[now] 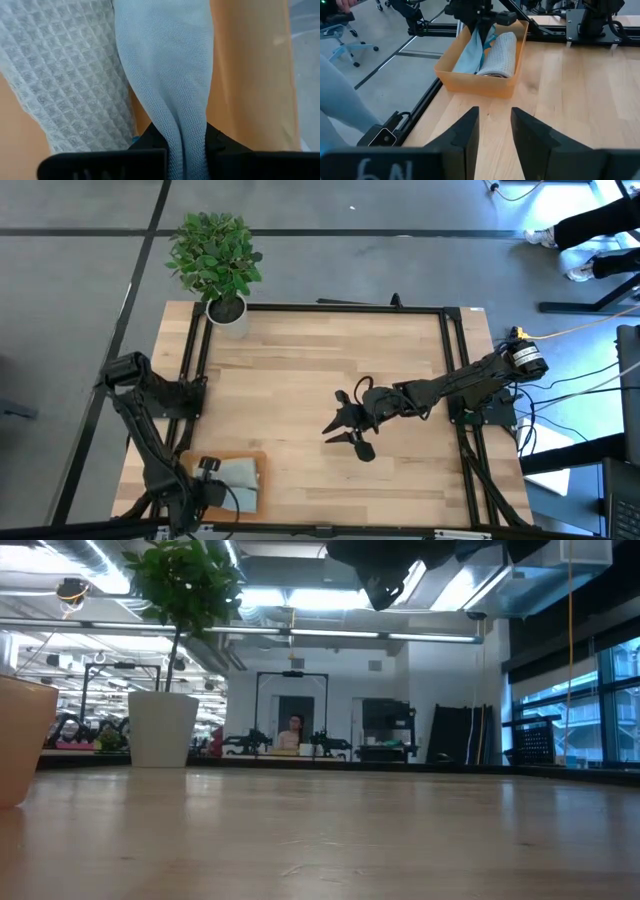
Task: Roll microfiber towels into tight, uniform cylinder then place into a basket
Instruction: Put the rolled blue microfiber towel into the orange bin
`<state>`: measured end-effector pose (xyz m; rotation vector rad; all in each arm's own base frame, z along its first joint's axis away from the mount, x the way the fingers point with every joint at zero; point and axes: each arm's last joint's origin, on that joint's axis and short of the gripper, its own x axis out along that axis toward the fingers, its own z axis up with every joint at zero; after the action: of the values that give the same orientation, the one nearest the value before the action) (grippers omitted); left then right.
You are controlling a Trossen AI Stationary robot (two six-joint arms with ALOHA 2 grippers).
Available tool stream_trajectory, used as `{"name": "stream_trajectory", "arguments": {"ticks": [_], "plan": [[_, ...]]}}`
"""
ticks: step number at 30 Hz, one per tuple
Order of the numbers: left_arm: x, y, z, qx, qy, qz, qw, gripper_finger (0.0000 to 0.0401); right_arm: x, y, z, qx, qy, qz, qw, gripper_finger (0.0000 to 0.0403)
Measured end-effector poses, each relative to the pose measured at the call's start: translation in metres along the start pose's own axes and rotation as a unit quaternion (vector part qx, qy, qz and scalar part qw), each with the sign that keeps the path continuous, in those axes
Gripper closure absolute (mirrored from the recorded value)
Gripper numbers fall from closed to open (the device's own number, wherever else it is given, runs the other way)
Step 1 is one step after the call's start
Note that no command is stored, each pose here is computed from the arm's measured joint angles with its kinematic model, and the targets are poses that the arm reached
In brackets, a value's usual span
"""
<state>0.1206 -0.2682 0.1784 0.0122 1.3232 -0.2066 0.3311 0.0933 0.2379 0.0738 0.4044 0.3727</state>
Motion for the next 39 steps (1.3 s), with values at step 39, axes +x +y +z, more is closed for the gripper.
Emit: {"name": "stream_trajectory", "arguments": {"ticks": [39], "plan": [[0.0014,-0.0045,0.0062,-0.038,-0.002,-0.039,0.999,0.0281,0.0001,0.0000,-0.0001,0.000,0.000,0.000,1.000,0.0288]]}}
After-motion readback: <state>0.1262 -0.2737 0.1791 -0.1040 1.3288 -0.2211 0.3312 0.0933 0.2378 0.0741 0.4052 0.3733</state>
